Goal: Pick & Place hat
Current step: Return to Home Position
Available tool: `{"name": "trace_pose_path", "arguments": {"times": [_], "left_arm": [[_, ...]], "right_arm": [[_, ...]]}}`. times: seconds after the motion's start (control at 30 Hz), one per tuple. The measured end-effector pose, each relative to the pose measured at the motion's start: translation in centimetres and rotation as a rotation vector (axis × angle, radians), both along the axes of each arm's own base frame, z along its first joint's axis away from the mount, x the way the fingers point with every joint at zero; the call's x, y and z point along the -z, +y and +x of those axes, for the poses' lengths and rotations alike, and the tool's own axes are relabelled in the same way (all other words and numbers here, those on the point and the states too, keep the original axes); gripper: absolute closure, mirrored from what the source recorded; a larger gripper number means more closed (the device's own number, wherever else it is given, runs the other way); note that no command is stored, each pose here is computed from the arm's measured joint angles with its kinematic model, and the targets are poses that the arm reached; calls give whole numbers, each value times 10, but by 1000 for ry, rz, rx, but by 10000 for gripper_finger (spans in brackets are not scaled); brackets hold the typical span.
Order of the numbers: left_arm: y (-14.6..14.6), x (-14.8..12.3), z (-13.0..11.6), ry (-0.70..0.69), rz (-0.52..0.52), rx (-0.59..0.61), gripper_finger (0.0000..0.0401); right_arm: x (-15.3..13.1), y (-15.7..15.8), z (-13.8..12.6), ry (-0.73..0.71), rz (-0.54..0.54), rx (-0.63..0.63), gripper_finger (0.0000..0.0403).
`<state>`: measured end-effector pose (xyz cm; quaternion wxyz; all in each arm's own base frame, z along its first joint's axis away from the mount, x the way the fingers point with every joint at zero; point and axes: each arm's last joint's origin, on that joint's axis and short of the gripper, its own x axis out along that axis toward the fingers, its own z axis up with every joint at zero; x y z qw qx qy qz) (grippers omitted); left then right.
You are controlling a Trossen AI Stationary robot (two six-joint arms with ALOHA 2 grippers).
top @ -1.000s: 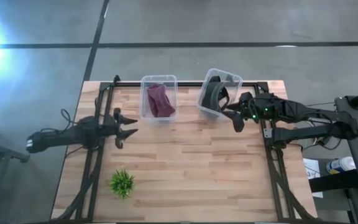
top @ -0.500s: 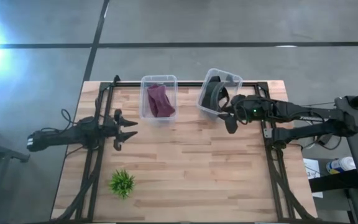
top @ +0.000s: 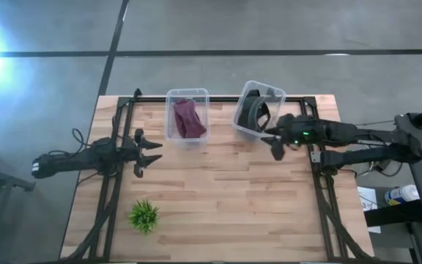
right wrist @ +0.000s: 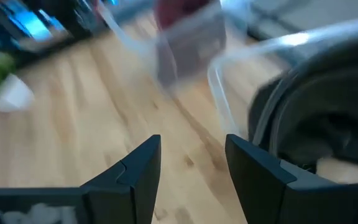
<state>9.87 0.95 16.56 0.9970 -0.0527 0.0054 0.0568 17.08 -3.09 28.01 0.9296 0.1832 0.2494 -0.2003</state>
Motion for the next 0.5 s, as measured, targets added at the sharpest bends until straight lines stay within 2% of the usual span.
{"name": "trace_pose_path", "arguments": {"times": [0.17, 0.3, 0.4, 0.5], "left_arm": [[0, 0, 0, 0, 0, 0, 199], [0, 0, 0, -1, 0, 0, 199], [0, 0, 0, -1, 0, 0, 199], [0, 0, 0, -1, 0, 0, 199]], "right_arm": [[-13, 10, -42, -258, -104, -67, 225], [-20, 20, -61, -466, -289, -254, 226], [-16, 29, -70, -547, -425, -407, 227], [-5, 35, -74, -551, -493, -494, 226]]}}
